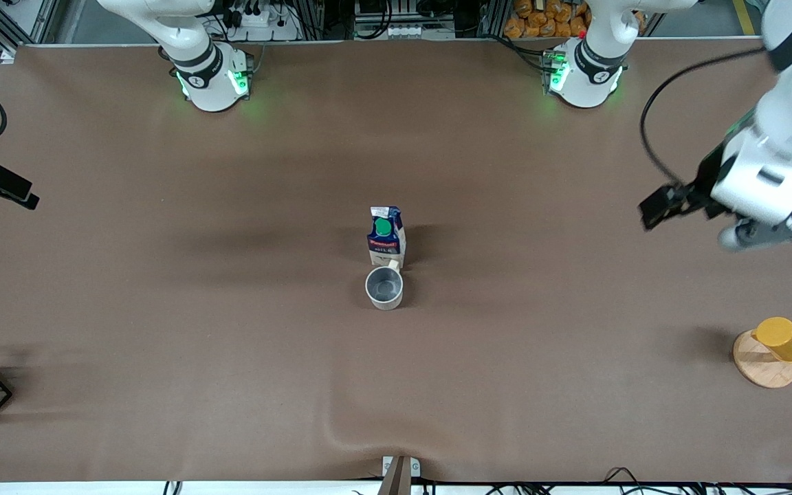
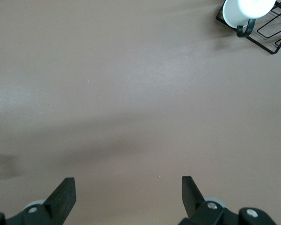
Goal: Place milk next to cup
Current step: 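Open the left gripper and lift it away from the milk carton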
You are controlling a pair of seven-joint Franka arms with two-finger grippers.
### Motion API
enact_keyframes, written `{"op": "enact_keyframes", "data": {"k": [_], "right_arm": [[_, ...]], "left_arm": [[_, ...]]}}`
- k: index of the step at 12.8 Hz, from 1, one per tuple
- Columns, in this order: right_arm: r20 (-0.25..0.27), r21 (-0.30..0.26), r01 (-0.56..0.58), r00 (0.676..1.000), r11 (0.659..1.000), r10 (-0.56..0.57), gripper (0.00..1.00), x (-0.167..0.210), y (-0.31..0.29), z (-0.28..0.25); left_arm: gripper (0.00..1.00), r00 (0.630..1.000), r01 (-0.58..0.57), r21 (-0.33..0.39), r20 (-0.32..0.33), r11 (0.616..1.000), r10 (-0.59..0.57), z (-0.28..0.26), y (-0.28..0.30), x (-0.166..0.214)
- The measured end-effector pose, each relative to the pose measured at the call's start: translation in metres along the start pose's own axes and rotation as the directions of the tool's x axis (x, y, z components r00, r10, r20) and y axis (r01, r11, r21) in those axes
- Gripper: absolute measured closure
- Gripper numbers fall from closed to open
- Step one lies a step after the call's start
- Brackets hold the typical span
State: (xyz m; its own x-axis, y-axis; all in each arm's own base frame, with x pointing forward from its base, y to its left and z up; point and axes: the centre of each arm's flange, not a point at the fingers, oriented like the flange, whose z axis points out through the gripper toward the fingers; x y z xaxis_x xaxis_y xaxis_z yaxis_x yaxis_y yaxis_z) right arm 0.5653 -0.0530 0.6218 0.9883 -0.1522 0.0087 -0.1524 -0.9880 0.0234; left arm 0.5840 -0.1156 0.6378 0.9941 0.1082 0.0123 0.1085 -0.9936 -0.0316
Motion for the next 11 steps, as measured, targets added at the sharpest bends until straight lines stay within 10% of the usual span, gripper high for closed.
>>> {"op": "enact_keyframes", "data": {"k": [11], "right_arm": [[0.004, 0.000, 0.000, 1.000, 1.000, 0.000, 0.00, 0.000, 0.000, 0.001]], "left_arm": [[0.00, 0.991, -0.110, -0.004, 0.078, 0.994, 0.110, -0.024, -0.064, -0.057]]}}
